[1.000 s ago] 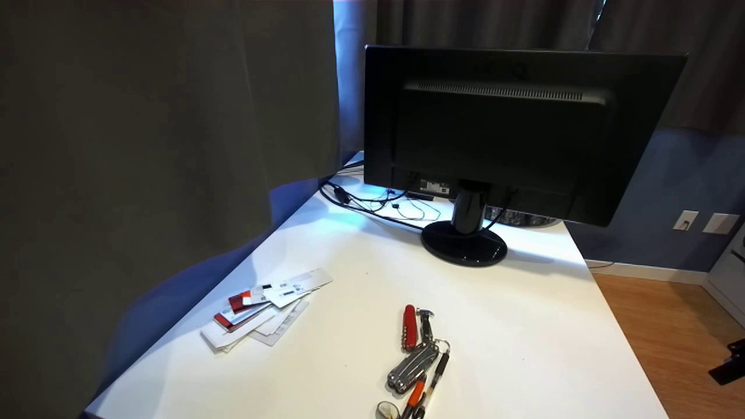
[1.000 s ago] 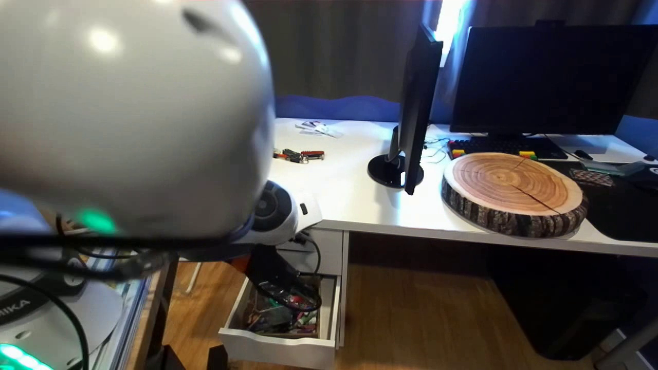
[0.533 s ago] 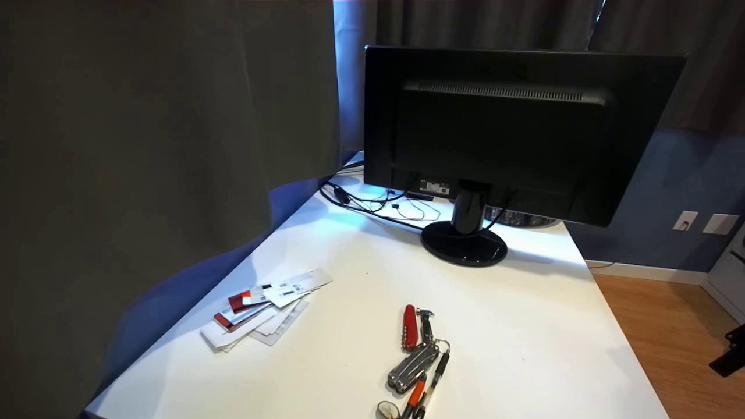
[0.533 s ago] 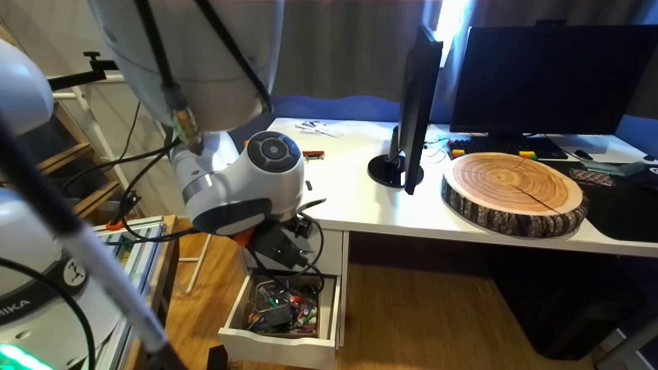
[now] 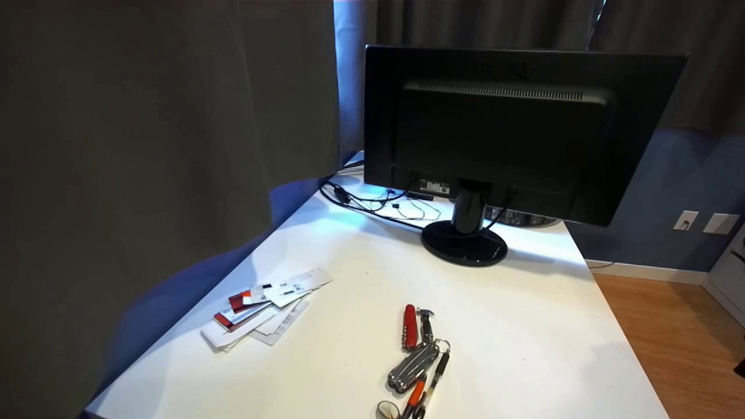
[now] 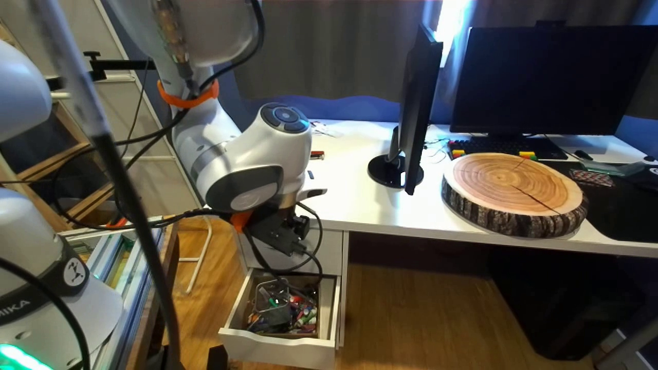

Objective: Put the green pen in the drawer

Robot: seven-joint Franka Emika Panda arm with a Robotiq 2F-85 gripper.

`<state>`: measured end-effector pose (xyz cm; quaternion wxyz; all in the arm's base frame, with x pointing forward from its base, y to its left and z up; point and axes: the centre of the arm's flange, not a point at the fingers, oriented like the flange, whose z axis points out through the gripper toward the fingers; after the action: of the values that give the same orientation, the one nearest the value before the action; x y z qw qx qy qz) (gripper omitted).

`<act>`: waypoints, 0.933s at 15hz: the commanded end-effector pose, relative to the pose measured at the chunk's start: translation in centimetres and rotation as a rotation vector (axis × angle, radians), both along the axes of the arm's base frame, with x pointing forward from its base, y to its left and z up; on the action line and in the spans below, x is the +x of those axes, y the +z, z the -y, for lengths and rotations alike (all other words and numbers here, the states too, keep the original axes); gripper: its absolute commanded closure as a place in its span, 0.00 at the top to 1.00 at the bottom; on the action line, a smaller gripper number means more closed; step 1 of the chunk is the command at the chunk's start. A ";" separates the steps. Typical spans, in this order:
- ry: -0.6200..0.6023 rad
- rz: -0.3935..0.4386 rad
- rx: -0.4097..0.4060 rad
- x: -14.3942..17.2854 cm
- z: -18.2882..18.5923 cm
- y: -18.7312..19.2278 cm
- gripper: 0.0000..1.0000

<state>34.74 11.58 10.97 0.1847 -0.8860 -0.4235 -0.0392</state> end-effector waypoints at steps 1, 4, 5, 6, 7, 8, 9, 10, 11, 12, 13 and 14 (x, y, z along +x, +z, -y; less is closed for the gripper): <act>-0.040 -0.032 -0.088 -3.2 0.4 3.6 1.00; -0.071 -0.070 -0.102 -3.2 -0.2 4.2 1.00; -0.080 -0.087 -0.113 -3.2 -0.3 4.4 1.00; -0.079 -0.122 -0.131 -3.3 -0.5 4.7 1.00; -0.082 -0.144 -0.148 -3.4 -0.6 4.8 1.00; -0.081 -0.170 -0.167 -3.5 -0.8 5.1 1.00; -0.078 -0.190 -0.178 -3.6 -0.9 5.2 1.00; -0.070 -0.210 -0.183 -3.7 -0.9 5.3 1.00; -0.058 -0.234 -0.190 -3.8 -1.0 5.3 1.00; -0.055 -0.247 -0.199 -3.9 -1.1 5.3 1.00; -0.050 -0.250 -0.206 -4.1 -1.0 5.6 1.00; -0.046 -0.253 -0.209 -4.2 -1.0 5.7 1.00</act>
<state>33.01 13.61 13.94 0.1519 -0.9057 -0.3834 0.0981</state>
